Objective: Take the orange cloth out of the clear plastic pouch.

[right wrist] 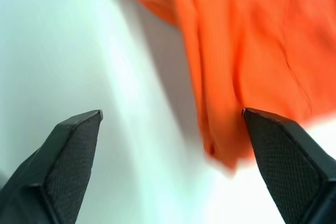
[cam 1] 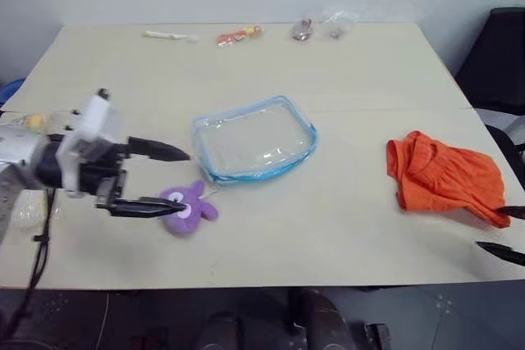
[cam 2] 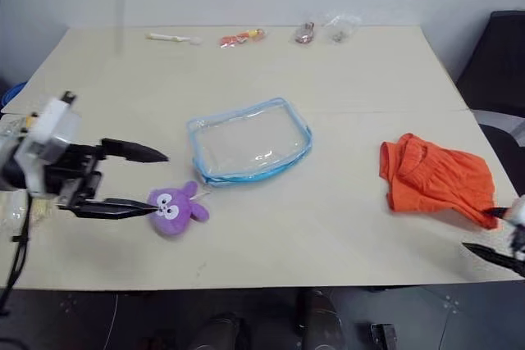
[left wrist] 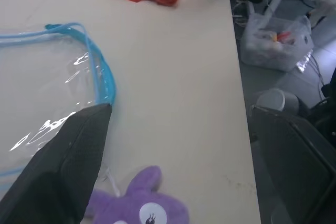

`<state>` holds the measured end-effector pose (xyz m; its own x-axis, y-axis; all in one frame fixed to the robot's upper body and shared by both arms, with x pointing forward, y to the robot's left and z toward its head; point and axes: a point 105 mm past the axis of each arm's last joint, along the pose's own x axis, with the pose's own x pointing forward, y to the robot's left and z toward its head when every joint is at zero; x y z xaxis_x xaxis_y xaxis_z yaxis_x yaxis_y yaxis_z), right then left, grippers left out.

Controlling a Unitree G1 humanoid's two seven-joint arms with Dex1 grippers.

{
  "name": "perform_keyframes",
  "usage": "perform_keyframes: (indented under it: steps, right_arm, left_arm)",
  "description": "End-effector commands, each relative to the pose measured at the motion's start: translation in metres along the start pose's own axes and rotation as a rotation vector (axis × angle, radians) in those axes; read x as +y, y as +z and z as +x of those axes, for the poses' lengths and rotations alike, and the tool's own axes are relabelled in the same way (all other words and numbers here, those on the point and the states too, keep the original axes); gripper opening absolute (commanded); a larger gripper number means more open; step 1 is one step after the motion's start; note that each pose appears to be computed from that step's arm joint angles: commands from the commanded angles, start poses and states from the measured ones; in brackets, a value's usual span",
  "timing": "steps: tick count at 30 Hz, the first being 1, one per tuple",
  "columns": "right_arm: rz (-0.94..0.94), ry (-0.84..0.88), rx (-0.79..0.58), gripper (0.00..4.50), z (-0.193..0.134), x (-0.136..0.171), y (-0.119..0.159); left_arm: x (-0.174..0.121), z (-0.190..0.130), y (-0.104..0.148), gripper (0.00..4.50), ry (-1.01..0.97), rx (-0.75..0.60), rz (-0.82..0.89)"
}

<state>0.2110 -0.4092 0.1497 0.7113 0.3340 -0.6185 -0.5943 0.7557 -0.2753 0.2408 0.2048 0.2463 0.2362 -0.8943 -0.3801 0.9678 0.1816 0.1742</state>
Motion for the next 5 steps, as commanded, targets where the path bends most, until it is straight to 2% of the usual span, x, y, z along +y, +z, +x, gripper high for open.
perform_keyframes:
  steps: [1, 5]
  right_arm:
    - [0.185, 0.000, 0.010, 4.47, -0.029, -0.006, -0.007]
    - [0.255, -0.047, 0.019, 4.47, -0.037, -0.009, -0.023]
  left_arm:
    - [0.007, -0.032, -0.007, 4.50, 0.113, 0.042, 0.031]
    - [0.009, -0.051, -0.023, 4.50, 0.164, 0.079, -0.005]
